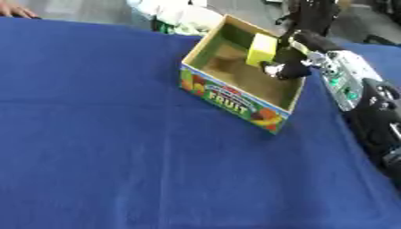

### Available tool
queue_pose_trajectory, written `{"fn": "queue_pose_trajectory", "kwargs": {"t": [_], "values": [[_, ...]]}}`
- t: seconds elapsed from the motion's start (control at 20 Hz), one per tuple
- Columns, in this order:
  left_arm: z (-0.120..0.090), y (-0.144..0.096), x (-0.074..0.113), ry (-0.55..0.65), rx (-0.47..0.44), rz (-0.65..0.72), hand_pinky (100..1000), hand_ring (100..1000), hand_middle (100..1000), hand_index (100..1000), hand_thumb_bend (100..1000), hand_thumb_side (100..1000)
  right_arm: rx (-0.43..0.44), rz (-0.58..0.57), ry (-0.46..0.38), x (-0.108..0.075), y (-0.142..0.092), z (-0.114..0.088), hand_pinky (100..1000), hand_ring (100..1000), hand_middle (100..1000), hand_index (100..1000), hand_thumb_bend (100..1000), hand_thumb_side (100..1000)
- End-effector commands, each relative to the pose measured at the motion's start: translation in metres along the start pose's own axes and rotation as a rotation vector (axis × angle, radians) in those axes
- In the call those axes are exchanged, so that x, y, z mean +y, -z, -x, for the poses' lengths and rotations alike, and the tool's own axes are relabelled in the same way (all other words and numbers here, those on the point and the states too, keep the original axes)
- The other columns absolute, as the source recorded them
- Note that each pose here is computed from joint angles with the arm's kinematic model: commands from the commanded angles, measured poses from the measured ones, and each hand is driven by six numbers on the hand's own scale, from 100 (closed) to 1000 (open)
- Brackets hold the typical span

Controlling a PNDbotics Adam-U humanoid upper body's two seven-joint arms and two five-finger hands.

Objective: Pick up objects on the table and place them in the box.

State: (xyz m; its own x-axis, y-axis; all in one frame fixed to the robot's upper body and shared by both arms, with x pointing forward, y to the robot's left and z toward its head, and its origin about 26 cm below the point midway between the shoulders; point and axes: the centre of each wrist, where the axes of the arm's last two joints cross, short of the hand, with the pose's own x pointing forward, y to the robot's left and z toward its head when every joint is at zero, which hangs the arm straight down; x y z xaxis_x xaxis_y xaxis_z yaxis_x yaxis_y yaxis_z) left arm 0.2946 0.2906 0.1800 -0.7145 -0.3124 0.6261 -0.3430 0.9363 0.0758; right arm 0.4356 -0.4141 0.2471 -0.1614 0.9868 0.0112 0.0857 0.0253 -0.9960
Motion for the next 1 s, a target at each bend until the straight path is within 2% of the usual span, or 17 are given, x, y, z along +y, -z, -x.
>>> {"fn": "queue_pose_trajectory", "kwargs": {"t": [0.05, 0.45, 0.75, 0.9, 1.0], "values": [[-0.007, 0.005, 0.002, 0.002, -0.032, 0.015, 838, 722, 950, 731, 189, 849, 0.023, 0.026, -0.103, -0.026, -0.004, 0.006, 876, 873, 791, 916, 623, 651], [-0.007, 0.005, 0.002, 0.0, -0.029, 0.022, 839, 722, 949, 731, 188, 848, 0.003, 0.018, -0.129, -0.033, -0.004, 0.003, 891, 888, 807, 936, 660, 660], [-0.007, 0.006, 0.001, -0.003, -0.033, 0.022, 838, 723, 948, 732, 188, 846, -0.013, 0.042, -0.086, -0.039, -0.005, 0.0, 865, 875, 770, 921, 616, 674], [-0.007, 0.007, 0.002, -0.002, -0.038, 0.018, 838, 723, 947, 732, 190, 844, -0.03, 0.129, -0.034, -0.054, -0.014, -0.004, 846, 858, 734, 907, 476, 669], [-0.007, 0.008, 0.002, -0.002, -0.041, 0.016, 838, 724, 947, 732, 191, 843, -0.05, 0.207, -0.002, -0.067, -0.024, -0.011, 831, 840, 696, 885, 337, 666]]}}
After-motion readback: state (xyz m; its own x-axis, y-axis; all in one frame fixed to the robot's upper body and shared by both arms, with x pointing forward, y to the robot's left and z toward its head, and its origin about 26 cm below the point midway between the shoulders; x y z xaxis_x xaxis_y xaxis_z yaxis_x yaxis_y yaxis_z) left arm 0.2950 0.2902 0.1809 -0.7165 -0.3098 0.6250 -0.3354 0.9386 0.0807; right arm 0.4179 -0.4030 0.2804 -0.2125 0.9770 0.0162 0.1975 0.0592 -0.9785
